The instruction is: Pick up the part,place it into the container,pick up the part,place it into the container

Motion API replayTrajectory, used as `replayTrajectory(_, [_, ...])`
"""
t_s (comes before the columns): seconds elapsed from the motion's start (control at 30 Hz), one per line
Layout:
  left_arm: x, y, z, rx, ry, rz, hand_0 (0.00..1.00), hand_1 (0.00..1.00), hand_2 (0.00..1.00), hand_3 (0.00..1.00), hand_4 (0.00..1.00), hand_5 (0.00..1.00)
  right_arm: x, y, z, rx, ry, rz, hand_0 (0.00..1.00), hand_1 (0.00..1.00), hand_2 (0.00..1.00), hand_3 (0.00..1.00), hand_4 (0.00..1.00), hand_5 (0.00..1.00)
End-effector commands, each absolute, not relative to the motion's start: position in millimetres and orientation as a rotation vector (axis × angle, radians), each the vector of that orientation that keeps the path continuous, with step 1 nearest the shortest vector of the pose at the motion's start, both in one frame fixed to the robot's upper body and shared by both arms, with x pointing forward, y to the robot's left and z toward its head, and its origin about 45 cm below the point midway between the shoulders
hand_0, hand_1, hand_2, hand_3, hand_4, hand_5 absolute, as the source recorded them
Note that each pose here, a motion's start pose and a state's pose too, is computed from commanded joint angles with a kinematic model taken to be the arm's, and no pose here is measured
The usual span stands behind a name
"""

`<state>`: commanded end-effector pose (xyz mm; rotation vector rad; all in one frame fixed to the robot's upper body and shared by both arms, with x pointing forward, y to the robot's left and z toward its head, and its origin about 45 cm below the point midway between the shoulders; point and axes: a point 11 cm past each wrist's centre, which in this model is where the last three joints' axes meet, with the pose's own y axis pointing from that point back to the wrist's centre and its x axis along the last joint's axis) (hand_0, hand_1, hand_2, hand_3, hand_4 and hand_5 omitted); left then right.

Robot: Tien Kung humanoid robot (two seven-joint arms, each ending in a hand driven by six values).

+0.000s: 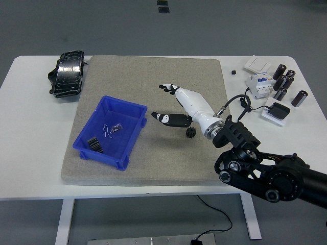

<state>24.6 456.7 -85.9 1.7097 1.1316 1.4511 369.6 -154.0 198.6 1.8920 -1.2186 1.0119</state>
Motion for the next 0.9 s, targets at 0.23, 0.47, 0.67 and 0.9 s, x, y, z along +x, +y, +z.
replayTrajectory(0.23, [25,456,-86,1.702,1.132,1.454,0.699,0.659,0.652,0.721,0.778,0.600,358,-182,166,1.785,-1.106,0.999,0.537,0.654,0.720,0.740,0.761,0.441])
replayTrajectory(0.47, [27,457,-86,1.701,1.127,1.458,0.700,0.659,0.652,0.722,0.779,0.600,351,-196,146,1.750,-1.033,0.982,0.488,0.632,0.709,0.726,0.748,0.428])
replayTrajectory(0.67, [29,459,-85,1.702,1.122,1.461,0.700,0.660,0.652,0.721,0.776,0.595,350,-203,139,1.732,-1.012,0.979,0.473,0.625,0.701,0.721,0.734,0.414])
replayTrajectory(0.9, [30,460,-84,1.704,1.117,1.461,0.699,0.660,0.652,0.713,0.771,0.593,350,-198,136,1.740,-1.002,0.990,0.369,0.532,0.533,0.680,0.692,0.382])
